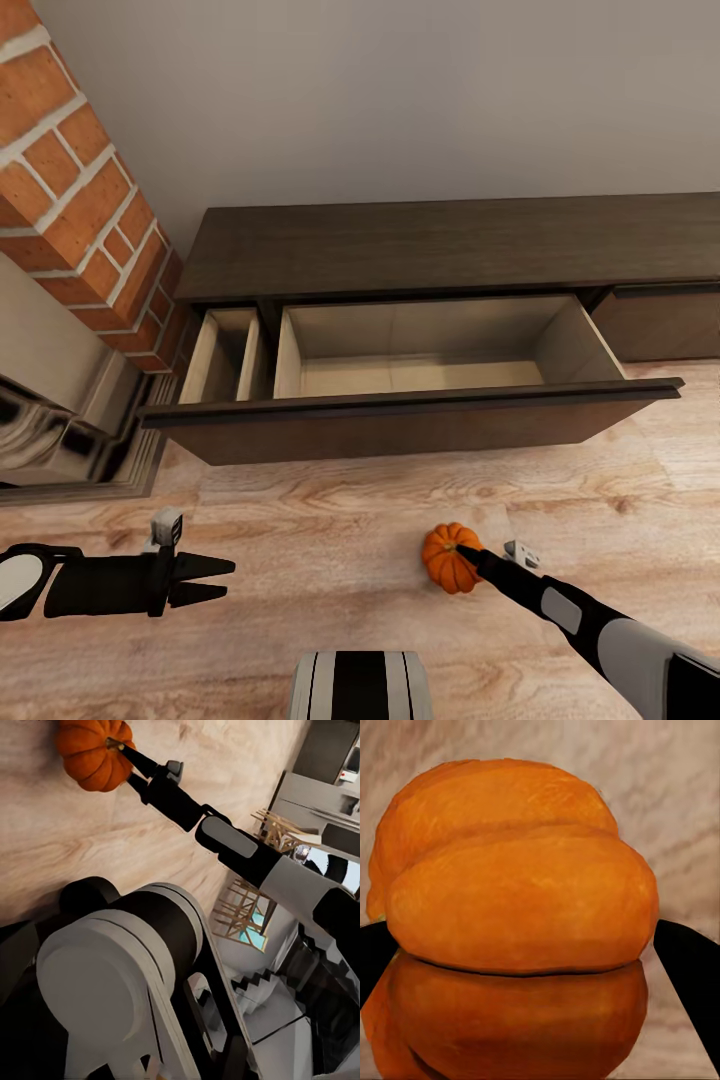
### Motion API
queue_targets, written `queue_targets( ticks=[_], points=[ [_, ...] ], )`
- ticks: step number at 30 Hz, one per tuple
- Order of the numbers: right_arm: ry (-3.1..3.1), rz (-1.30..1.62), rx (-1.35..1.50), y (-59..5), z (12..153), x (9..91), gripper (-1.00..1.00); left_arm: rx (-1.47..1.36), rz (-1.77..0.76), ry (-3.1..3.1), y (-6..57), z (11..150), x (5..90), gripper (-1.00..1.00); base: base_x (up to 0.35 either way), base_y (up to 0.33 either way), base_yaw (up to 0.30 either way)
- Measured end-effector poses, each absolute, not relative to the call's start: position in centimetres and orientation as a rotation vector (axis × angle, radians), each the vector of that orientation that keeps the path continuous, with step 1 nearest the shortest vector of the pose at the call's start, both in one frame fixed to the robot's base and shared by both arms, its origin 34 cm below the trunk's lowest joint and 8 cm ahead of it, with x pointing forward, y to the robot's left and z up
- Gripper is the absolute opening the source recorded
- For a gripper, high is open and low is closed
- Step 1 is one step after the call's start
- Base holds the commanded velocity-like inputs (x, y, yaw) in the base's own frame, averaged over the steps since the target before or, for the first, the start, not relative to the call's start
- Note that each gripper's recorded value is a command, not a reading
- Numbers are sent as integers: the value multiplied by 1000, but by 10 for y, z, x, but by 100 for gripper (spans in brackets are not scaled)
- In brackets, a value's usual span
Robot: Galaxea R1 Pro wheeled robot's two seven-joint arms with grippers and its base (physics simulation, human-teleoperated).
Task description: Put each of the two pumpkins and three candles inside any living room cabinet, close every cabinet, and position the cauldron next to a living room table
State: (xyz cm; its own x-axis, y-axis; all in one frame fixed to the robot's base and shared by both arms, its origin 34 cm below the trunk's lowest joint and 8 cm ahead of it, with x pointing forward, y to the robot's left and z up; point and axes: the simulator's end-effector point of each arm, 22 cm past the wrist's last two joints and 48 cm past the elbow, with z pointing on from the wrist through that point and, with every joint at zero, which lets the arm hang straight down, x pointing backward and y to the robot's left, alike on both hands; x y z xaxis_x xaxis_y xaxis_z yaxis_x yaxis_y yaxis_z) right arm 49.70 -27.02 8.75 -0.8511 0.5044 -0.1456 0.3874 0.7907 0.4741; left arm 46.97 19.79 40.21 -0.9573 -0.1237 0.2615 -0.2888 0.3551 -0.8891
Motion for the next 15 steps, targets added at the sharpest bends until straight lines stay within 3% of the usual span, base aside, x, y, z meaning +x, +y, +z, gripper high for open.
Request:
queue_targets(
  ticks=[15],
  points=[
    [2703,631,662,-269,89,501,-100,402,1719,-2416,173,397,470,100,0,0,0]
  ],
)
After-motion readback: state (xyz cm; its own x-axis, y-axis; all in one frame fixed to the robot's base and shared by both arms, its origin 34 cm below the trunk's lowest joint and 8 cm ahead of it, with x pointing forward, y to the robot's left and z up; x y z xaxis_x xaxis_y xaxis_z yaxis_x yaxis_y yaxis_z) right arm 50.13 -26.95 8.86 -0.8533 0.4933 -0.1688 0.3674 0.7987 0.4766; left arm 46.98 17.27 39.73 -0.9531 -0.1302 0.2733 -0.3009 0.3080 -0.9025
